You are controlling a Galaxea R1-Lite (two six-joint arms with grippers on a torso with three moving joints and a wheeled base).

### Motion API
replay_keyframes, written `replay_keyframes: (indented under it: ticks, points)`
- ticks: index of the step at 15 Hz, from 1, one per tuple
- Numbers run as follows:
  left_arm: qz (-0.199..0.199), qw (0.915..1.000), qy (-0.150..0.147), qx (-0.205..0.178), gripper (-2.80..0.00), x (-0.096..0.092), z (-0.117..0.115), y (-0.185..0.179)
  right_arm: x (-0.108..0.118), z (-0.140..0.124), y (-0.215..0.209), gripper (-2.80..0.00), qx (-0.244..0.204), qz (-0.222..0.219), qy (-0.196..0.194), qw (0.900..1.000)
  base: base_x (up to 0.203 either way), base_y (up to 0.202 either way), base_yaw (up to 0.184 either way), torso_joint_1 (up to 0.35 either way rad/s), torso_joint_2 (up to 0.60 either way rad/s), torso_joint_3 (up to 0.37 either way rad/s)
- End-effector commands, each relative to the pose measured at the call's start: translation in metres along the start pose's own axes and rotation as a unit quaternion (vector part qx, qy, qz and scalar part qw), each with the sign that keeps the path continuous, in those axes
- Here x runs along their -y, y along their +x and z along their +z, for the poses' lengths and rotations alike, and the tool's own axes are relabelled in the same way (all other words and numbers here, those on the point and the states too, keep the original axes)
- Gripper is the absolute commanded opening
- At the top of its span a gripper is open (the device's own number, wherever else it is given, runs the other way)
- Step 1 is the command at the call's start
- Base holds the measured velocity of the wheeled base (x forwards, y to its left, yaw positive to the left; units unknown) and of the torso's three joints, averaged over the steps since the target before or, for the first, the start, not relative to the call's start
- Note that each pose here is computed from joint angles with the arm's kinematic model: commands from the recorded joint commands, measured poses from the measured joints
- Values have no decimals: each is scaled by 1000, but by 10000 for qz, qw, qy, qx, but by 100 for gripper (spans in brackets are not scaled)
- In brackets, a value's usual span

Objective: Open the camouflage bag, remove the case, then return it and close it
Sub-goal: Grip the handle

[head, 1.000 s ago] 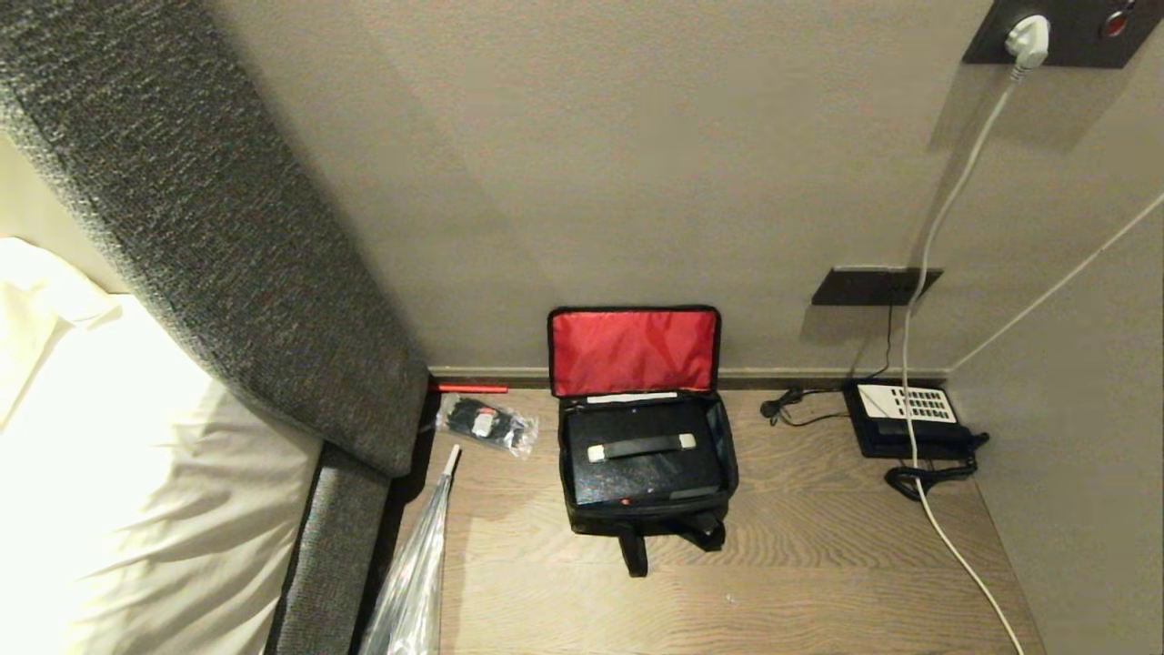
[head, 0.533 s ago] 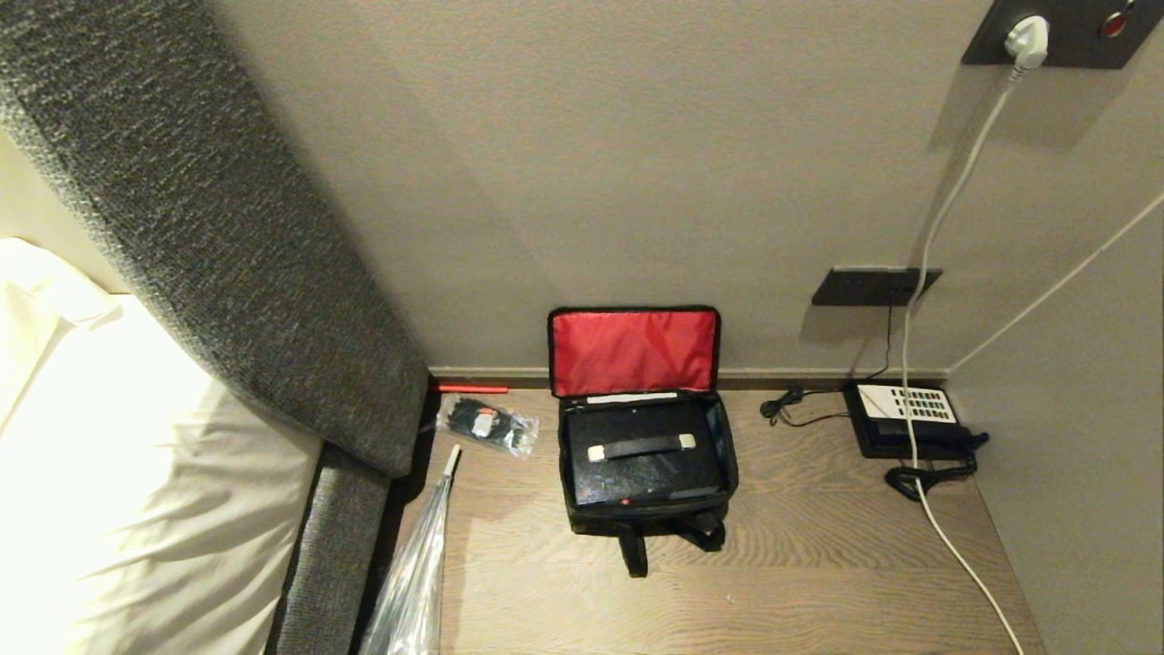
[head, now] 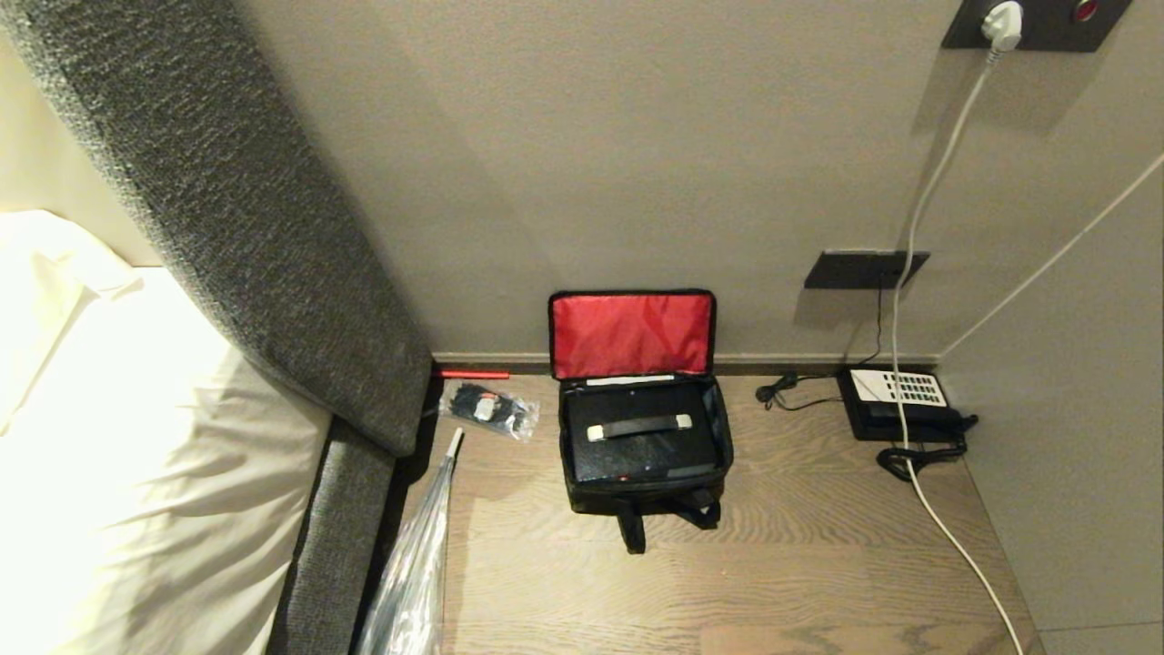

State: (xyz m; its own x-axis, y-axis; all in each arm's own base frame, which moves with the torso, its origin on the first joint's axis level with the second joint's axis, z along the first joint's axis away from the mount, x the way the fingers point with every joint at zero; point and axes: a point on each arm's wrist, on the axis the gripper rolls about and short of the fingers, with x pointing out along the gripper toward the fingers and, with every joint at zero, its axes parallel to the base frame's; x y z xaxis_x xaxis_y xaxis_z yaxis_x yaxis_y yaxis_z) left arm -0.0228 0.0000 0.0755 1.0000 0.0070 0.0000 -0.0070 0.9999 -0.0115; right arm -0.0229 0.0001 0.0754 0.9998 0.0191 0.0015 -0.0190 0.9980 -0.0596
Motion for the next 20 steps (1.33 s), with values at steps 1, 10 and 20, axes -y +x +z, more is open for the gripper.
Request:
replay_keyframes:
  ticks: [1,10,20]
  points:
    - [4,10000,-4,-6,-280,0,0,0,0,0,0,-280,-7,12,-1,10000,0,0,0,0,0,0]
    - [3,10000,-4,-13,-280,0,0,0,0,0,-1,-280,-167,52,-142,9997,0,0,0,0,0,0]
    - [4,10000,-4,-15,-280,0,0,0,4,113,-67,-280,-223,815,135,9963,0,0,0,0,0,0]
